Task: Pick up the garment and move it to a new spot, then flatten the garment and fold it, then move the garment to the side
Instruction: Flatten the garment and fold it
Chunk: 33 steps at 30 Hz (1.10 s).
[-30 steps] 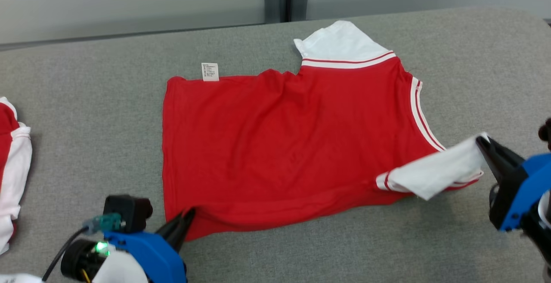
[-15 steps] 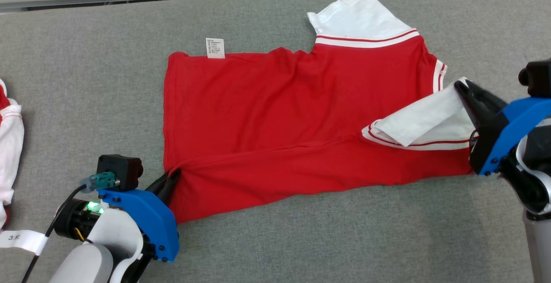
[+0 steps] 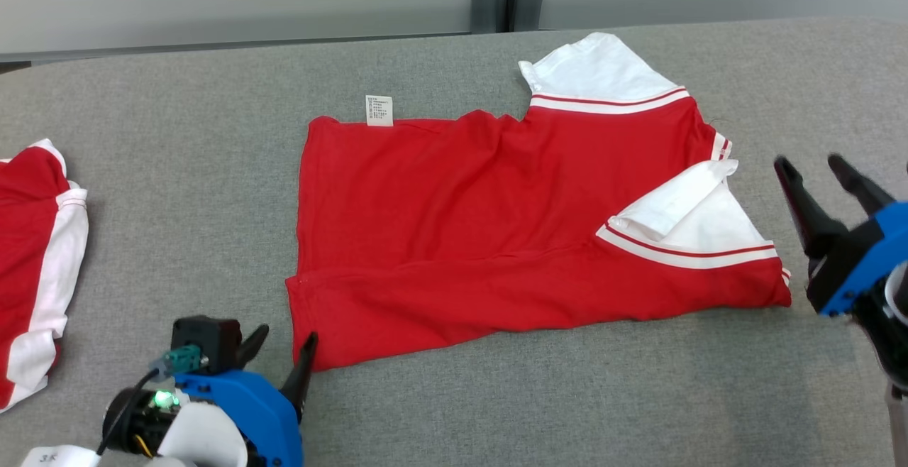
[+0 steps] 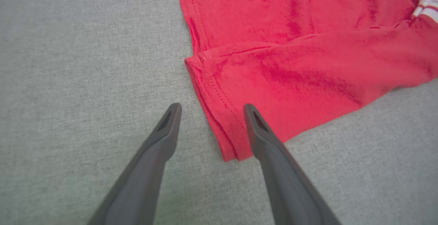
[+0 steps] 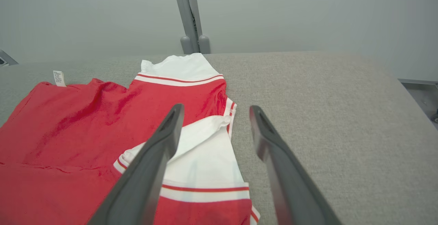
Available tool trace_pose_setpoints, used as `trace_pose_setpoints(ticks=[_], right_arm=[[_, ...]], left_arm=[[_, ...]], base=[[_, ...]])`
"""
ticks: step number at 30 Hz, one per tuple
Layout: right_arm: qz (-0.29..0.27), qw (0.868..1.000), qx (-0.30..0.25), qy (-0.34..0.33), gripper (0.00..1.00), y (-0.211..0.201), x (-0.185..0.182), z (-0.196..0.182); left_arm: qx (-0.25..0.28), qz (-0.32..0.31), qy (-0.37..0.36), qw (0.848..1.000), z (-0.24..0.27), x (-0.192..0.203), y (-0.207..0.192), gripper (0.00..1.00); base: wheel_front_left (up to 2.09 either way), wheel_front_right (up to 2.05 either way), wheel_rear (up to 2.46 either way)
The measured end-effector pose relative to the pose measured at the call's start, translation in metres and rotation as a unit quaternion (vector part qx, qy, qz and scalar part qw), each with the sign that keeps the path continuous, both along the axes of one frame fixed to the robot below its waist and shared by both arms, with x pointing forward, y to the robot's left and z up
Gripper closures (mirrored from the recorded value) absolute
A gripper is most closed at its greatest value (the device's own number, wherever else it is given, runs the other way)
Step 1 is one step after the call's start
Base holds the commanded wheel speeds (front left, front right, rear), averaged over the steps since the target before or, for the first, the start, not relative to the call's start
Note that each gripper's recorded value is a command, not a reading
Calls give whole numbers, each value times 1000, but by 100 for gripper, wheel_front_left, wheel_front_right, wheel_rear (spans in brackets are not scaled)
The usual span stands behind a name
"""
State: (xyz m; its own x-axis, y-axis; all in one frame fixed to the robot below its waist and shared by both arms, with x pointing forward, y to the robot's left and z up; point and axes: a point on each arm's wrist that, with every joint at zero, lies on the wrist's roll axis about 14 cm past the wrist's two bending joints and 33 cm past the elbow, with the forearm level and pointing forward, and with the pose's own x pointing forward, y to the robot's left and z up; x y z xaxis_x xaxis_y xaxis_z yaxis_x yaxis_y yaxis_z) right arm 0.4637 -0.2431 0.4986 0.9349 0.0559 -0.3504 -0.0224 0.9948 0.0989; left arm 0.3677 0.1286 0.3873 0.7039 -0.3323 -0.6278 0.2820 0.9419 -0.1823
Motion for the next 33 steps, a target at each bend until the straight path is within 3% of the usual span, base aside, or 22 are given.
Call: trace_pose_setpoints(ticks=[7, 17, 18, 19, 21, 22, 23, 24, 26, 33], right_arm=[[-60, 996, 18, 57, 0, -19, -39, -40], [-108, 984, 45, 134, 0, -18, -50, -107], [-105, 983, 46, 140, 0, -15, -49, -111], [-103, 983, 47, 148, 0, -13, -49, -116], [-99, 979, 46, 173, 0, -9, -52, -128], [-99, 977, 43, 185, 0, -9, -54, -132], [-99, 976, 40, 192, 0, -10, -54, -133], [-98, 975, 36, 195, 29, -10, -53, -134], [-95, 975, 34, 197, 100, -8, -53, -135], [-103, 981, 25, 160, 100, -16, -60, -114]], left_arm=[[-7, 20, 30, 999, -19, -15, -3, 0], [-41, 38, 53, 997, -36, -1, -19, 0], [-45, 40, 56, 997, -37, -1, -20, 5], [-47, 39, 58, 996, -38, -1, -22, 25], [-56, 38, 66, 995, -40, -2, -25, 83], [-61, 35, 70, 995, -41, -3, -28, 100], [-69, 33, 76, 994, -41, -4, -32, 100], [-78, 30, 82, 993, -42, -7, -37, 100], [-82, 28, 85, 993, -43, -9, -40, 100], [-93, 43, 79, 992, -34, -22, -38, 100]], base=[[0, 0, 0], [0, 0, 0], [0, 0, 0], [0, 0, 0], [0, 0, 0], [0, 0, 0], [0, 0, 0], [0, 0, 0], [0, 0, 0], [0, 0, 0]])
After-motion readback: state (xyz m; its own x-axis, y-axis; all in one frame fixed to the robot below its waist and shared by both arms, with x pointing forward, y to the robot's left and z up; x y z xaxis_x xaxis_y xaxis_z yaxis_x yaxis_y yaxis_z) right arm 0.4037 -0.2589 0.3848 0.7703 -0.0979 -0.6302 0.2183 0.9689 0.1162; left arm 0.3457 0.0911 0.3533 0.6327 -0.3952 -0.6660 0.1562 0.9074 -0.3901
